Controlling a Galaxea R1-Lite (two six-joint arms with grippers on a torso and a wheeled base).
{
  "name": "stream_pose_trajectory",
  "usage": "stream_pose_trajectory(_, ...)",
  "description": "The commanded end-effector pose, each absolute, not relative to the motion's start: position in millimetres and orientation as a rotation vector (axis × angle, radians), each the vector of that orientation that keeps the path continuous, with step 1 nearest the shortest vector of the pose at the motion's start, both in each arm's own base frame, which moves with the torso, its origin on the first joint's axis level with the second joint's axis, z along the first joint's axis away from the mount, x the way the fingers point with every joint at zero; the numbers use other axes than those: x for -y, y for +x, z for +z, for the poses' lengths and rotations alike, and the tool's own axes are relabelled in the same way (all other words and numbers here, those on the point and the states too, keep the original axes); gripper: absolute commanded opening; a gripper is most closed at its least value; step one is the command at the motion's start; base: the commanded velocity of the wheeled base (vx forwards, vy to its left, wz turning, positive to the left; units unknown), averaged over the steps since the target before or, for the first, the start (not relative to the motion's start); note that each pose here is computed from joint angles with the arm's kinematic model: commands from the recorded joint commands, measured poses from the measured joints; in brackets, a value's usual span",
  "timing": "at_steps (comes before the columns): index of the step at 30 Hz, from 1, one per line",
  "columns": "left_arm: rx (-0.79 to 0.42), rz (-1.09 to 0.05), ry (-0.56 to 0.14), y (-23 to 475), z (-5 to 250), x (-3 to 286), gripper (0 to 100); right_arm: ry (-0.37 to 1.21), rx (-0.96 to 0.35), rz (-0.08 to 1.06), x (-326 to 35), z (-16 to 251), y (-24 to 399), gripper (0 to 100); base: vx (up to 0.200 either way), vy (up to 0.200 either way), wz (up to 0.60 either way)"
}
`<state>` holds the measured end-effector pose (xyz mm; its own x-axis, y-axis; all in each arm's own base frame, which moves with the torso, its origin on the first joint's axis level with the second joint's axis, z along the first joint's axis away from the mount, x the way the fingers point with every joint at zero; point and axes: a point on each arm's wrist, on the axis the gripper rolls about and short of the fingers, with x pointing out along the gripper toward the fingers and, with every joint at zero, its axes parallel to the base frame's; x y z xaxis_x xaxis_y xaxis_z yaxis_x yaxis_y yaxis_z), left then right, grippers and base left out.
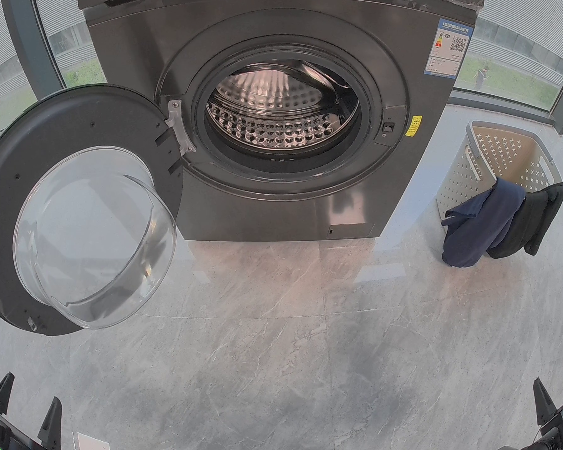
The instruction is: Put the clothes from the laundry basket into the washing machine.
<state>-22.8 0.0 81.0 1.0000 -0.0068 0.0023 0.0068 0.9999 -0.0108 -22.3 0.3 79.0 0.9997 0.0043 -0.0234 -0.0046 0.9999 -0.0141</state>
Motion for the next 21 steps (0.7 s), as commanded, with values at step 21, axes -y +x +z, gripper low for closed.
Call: stream_pose_trajectory(21, 0.001, -0.008, -0.014, -22.7, 76.3, 0.0, 100, -0.015, -0.023, 0.014, -0.3, 76.0, -22.5, 100, 0.0, -0.2, 0.0)
